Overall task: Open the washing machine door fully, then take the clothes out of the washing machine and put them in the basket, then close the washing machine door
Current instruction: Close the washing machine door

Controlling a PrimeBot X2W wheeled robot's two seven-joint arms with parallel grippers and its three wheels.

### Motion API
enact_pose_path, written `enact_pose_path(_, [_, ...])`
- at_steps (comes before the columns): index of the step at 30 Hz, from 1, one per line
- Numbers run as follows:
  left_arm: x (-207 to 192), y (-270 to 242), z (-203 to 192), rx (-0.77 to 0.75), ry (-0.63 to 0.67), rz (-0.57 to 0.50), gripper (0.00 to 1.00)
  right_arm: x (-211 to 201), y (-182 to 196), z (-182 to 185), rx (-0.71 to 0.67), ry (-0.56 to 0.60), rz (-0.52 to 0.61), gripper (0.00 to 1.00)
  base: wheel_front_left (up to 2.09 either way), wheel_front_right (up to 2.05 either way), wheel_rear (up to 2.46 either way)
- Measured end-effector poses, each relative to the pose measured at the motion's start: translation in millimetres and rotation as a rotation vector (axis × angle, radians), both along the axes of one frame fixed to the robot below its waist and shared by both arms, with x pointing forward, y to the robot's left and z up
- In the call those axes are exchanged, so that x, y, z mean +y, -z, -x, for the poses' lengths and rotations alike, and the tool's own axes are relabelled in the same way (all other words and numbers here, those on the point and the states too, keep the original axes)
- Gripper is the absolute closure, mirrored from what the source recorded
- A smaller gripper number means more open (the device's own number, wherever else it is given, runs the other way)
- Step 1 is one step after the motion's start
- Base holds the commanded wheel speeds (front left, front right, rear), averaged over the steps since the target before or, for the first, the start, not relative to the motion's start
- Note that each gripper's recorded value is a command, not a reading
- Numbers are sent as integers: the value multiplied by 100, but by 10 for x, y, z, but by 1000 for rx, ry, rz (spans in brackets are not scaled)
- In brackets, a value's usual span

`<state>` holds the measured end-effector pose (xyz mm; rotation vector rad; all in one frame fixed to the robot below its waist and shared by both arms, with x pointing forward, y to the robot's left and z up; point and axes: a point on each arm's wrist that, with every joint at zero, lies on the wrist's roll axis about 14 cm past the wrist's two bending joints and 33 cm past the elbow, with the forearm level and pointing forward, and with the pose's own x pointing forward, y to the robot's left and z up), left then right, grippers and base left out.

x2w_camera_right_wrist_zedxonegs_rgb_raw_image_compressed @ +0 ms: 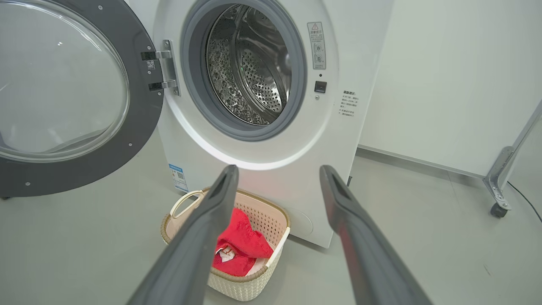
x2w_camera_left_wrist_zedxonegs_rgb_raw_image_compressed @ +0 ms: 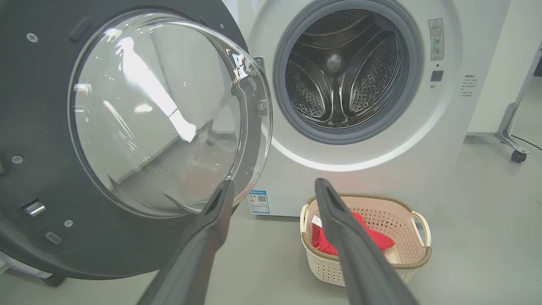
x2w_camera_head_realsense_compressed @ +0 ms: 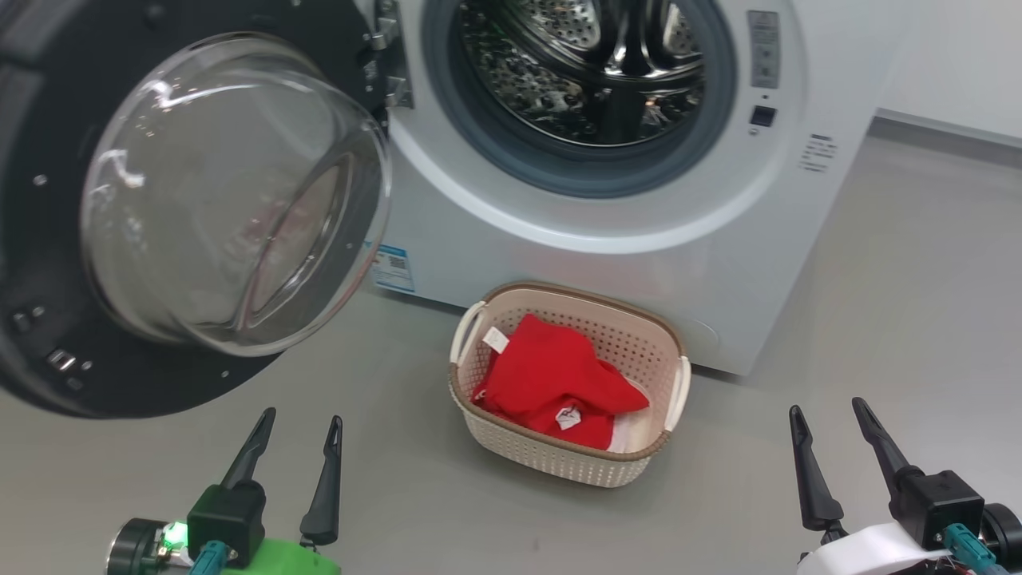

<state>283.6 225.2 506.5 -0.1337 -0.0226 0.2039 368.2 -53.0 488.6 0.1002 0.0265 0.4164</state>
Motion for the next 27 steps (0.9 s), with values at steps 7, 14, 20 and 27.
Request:
enact_pose_path(7, [241,-10,230,-6,-101,1,0,349,-16,-8,-2,-102,-7,0,0,0,0])
enact_pose_path(14, [594,-54,476,-30,-249,0,0,762,-5,69,15,-242,-19,0,0,0,0])
enact_pose_path(20, [691,-35,541,-21,-298,-4,0,918,3,13,20,-289,-27,0,0,0,0])
enact_pose_path(27, [732,-45,583,-32,-321,-1,0,973,23,-6,28,-305,-28,0,0,0,0])
